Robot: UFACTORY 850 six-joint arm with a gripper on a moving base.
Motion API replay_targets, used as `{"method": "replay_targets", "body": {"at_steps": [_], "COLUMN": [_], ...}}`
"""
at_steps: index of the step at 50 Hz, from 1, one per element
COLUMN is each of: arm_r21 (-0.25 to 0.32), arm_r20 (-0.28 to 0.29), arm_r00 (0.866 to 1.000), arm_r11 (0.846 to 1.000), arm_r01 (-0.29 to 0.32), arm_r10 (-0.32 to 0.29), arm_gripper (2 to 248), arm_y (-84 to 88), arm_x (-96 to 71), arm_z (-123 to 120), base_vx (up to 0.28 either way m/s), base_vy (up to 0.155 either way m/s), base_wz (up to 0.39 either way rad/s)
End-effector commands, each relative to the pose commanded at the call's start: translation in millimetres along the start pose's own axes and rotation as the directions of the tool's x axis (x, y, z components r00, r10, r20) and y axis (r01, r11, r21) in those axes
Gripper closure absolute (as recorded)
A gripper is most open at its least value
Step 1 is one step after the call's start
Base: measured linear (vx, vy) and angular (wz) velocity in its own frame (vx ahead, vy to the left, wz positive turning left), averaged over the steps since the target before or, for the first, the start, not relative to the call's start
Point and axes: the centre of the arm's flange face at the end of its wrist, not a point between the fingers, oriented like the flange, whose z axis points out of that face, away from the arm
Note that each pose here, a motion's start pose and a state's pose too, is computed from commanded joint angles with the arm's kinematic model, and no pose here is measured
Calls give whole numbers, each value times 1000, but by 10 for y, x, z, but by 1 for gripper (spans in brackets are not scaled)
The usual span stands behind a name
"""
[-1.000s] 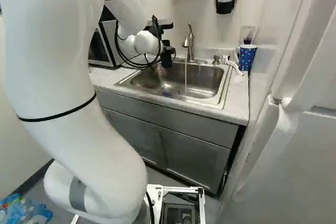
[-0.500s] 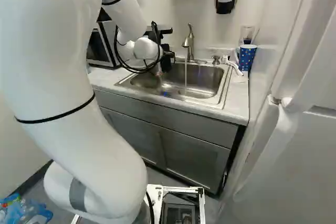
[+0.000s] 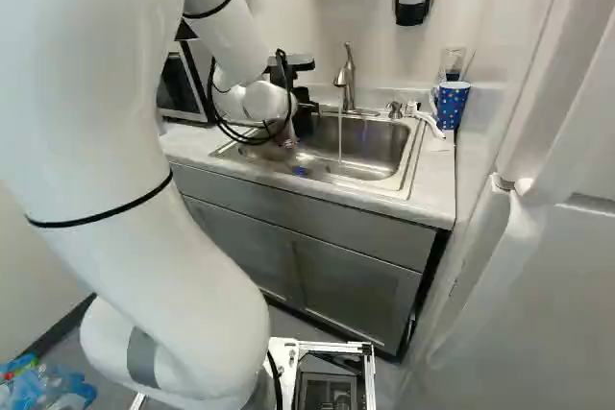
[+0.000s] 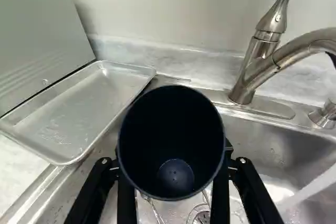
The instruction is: Rinse the cup and place it in the tray
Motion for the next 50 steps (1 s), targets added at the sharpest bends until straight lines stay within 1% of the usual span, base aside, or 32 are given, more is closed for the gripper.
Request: {"method": "replay_targets", "body": {"at_steps": [26, 33, 50], "arm_r21": [-7, -9, -9], "arm_r20": [-9, -25, -25], "arm_r00": [1000, 1000, 1000], "arm_r11": [1000, 1000, 1000], "arm_r01": [-14, -18, -18], "arm_r10": [14, 18, 18], "arm_gripper": [125, 125, 125], "arm_y": [3, 5, 5], "arm_x": [-194, -180, -180], "arm_z": [142, 141, 141], "base_vx": [0, 0, 0], "base_vy": [0, 0, 0], "base_wz": [0, 0, 0]}}
